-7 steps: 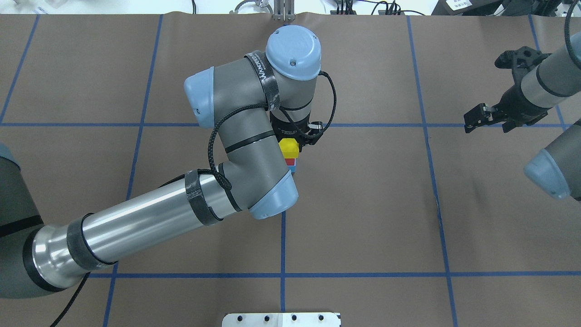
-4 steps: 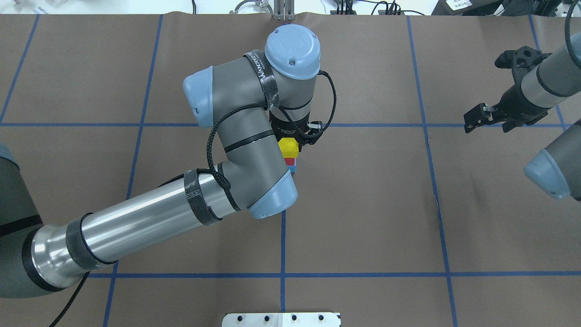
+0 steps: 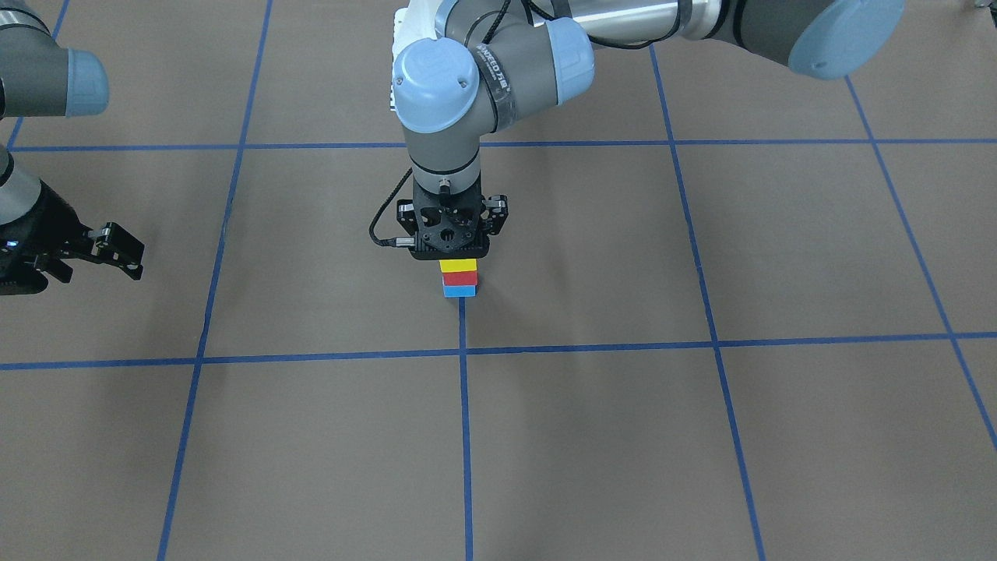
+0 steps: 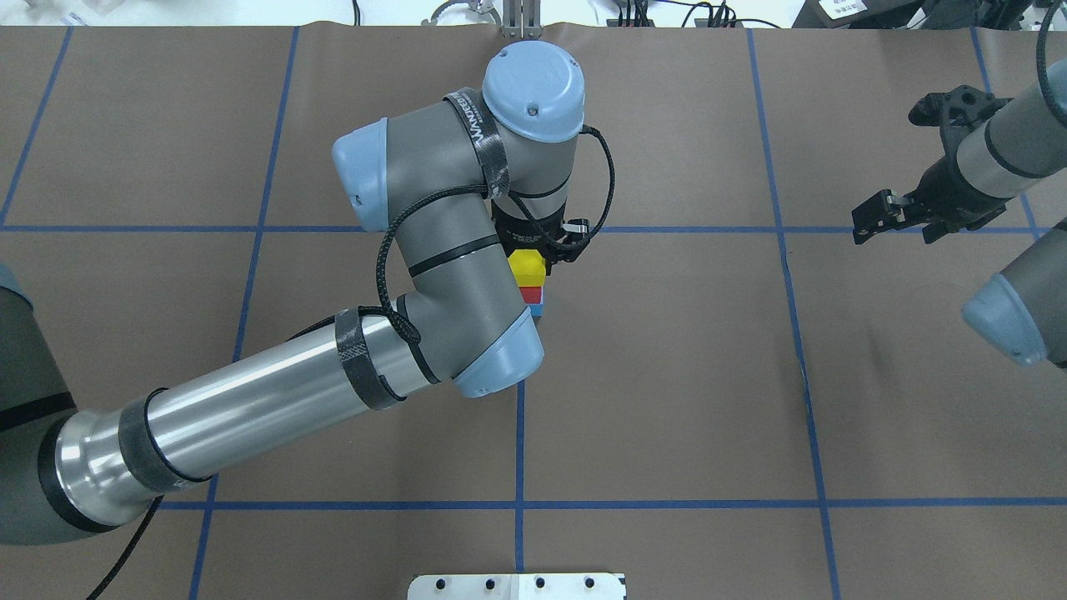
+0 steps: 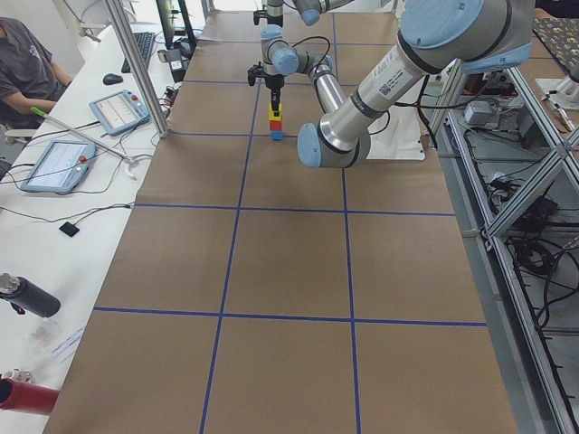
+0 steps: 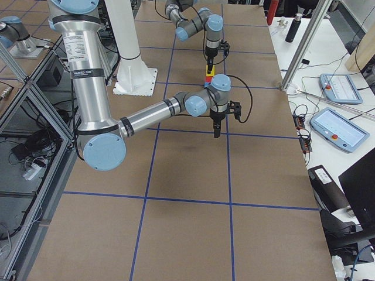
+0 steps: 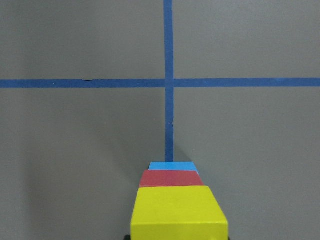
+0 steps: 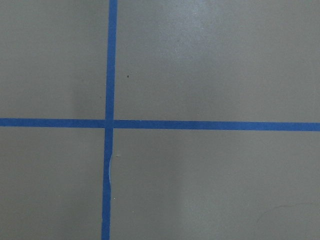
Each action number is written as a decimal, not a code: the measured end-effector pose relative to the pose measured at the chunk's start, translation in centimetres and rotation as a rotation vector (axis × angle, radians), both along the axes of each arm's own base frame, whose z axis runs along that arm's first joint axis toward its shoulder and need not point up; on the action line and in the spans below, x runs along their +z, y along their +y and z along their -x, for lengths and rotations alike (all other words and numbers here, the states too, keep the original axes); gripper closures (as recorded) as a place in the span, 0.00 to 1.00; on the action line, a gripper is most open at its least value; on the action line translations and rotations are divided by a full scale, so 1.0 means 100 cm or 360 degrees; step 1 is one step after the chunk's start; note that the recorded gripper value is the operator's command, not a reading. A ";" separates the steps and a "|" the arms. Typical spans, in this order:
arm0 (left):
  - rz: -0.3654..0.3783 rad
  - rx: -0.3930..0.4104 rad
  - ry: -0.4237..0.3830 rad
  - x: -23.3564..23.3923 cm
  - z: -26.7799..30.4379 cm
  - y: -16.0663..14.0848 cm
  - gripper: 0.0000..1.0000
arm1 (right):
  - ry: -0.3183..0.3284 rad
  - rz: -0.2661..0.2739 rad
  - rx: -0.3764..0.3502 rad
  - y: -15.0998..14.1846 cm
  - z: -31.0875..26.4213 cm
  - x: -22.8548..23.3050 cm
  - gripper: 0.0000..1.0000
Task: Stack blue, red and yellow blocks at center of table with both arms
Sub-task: 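Lower the yellow cube onto the red cube with the left gripper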
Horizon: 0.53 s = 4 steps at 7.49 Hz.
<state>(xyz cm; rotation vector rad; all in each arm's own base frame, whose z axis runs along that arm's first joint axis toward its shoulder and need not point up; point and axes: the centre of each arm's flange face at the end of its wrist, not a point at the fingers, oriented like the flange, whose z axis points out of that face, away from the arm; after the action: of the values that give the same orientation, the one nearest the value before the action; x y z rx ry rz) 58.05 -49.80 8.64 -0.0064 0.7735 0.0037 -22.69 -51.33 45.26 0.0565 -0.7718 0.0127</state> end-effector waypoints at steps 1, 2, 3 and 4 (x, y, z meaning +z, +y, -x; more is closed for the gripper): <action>-0.0001 0.0000 0.0001 0.000 0.000 0.000 1.00 | 0.0000 0.0000 0.0000 0.000 0.000 0.000 0.00; -0.0001 -0.0001 0.0001 0.000 0.000 -0.001 0.78 | 0.0000 0.0000 0.0000 0.000 0.000 0.000 0.00; 0.0000 -0.0002 0.0001 0.001 0.000 -0.001 0.53 | 0.0000 0.0001 0.0000 0.000 0.000 0.000 0.00; 0.0000 -0.0002 0.0000 0.001 0.000 -0.001 0.25 | 0.0001 0.0002 0.0001 0.000 0.000 0.001 0.00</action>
<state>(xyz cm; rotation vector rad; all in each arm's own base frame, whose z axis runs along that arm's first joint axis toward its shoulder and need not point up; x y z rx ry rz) 58.04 -49.88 8.74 -0.0060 0.7739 0.0024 -22.70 -51.34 45.31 0.0554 -0.7713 0.0137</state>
